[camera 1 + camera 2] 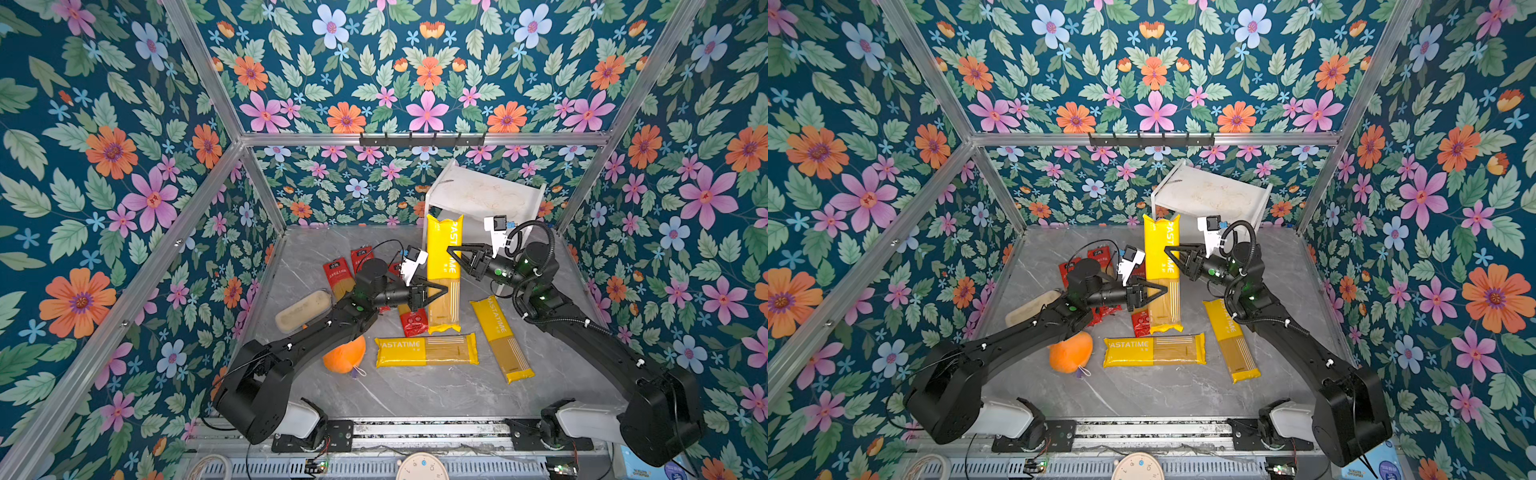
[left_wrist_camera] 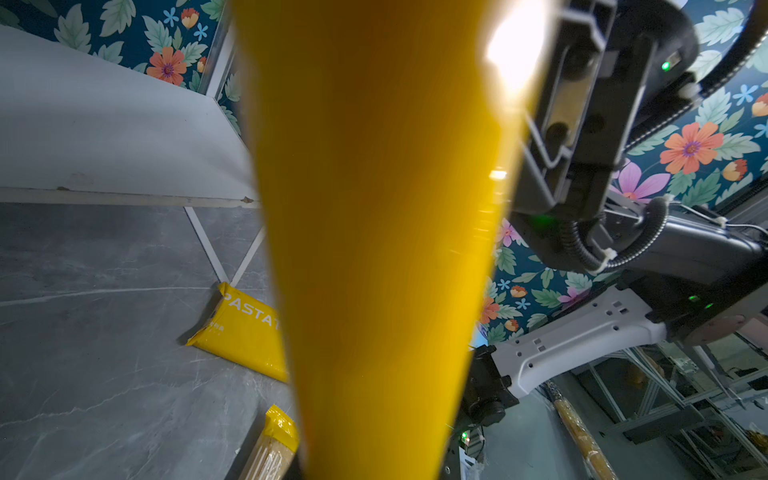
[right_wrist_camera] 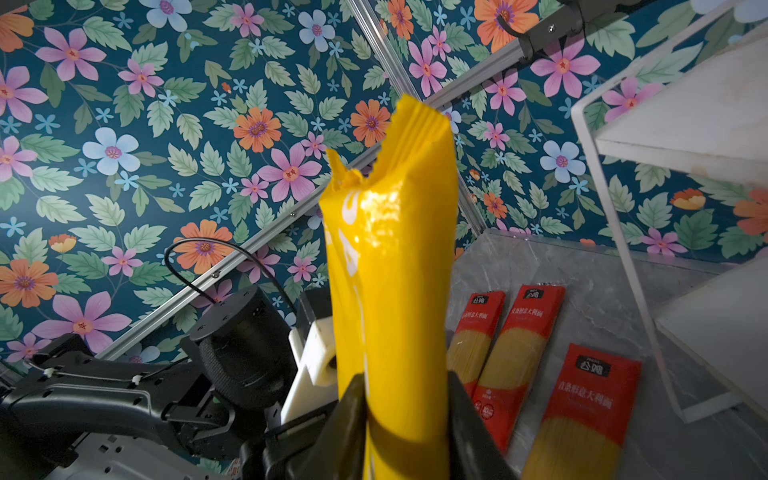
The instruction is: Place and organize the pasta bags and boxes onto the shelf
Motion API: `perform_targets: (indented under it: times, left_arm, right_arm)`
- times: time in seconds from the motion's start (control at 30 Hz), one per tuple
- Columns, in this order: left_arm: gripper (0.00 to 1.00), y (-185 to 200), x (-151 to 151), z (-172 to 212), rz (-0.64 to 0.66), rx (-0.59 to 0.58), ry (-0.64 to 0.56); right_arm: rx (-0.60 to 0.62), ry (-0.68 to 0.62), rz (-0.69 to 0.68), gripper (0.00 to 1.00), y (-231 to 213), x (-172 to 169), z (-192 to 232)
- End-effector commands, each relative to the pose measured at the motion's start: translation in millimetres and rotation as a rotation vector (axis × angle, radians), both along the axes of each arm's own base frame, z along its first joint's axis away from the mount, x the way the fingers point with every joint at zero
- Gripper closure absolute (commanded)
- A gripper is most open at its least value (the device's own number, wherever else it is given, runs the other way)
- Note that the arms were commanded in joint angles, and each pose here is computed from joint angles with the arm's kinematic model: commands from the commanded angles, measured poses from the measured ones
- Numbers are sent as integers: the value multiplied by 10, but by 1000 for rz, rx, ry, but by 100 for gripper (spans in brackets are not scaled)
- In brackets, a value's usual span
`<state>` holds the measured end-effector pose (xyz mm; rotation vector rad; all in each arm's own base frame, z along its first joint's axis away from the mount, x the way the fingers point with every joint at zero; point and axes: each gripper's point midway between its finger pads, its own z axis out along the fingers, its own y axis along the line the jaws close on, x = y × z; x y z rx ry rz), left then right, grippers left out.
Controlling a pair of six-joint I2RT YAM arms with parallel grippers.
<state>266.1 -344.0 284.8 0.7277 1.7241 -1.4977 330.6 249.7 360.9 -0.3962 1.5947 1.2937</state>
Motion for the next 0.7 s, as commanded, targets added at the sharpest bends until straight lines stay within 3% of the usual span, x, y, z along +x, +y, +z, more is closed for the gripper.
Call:
perform_targets:
  times: [0.0,0.13,0.37,0.57,0.67]
  left_arm:
    - [92,97,124,428,47,-111,-72]
    - [93,177,239,624,43,-149,-54]
    - [89,148,431,856,23,-155,-23]
    - [87,58,501,901,-21,-184,33]
    - [87,44,489,939,-38,-208,43]
  right_arm:
    - [17,49,22,52,-66,-76,-28]
    - [-30,115,9,41,-147,-163,-261]
    - [-67,205,55,35,-147,-370,-650]
    - [-56,203,90,34,-43,-406,-702]
    - [-41,195,93,38,-3,-366,-691]
